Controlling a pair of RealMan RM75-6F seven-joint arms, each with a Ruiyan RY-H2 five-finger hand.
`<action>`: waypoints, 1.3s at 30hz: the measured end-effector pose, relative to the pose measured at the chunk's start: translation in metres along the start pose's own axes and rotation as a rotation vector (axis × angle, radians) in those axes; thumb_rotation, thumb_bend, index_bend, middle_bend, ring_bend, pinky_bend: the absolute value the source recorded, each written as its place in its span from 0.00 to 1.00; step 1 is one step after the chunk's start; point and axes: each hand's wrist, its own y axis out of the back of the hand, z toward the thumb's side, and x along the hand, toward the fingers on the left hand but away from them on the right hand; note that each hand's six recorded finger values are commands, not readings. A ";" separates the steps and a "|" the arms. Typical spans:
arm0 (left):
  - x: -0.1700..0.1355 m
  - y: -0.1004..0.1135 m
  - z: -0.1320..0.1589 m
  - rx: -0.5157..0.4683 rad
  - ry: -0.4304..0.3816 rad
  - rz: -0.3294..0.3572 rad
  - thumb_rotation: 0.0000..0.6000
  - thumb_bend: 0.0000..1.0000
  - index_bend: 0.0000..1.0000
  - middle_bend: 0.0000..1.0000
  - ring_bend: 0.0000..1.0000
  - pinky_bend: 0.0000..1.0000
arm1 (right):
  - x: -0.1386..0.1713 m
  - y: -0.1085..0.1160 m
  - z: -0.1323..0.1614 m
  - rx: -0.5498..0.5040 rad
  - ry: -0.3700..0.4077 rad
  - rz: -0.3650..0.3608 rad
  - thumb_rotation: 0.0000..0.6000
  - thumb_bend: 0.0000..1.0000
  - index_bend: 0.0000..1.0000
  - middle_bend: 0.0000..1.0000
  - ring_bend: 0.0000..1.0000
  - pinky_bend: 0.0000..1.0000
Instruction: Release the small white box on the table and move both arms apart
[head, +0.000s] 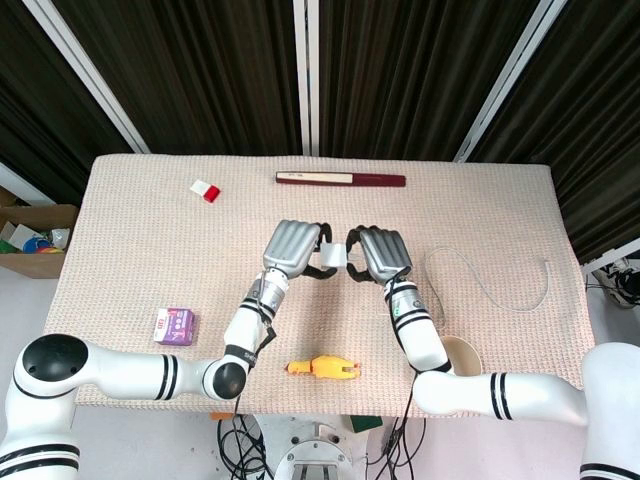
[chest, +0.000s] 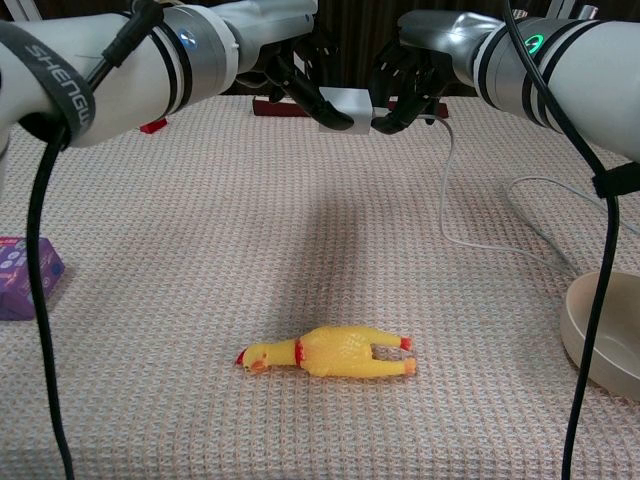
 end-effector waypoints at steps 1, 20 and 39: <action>0.000 0.000 0.000 0.000 0.000 0.000 0.80 0.20 0.61 0.55 0.73 0.95 | 0.000 0.000 0.000 0.001 0.000 0.000 1.00 0.33 0.55 0.40 0.32 0.54; 0.001 0.001 0.003 0.011 -0.003 0.004 0.80 0.20 0.61 0.55 0.73 0.95 | 0.002 0.000 -0.004 -0.008 -0.001 0.002 1.00 0.33 0.55 0.40 0.32 0.54; 0.002 -0.003 0.004 0.038 -0.006 0.002 0.79 0.20 0.61 0.55 0.73 0.95 | 0.001 0.000 -0.005 0.006 -0.004 0.001 1.00 0.44 0.67 0.41 0.33 0.54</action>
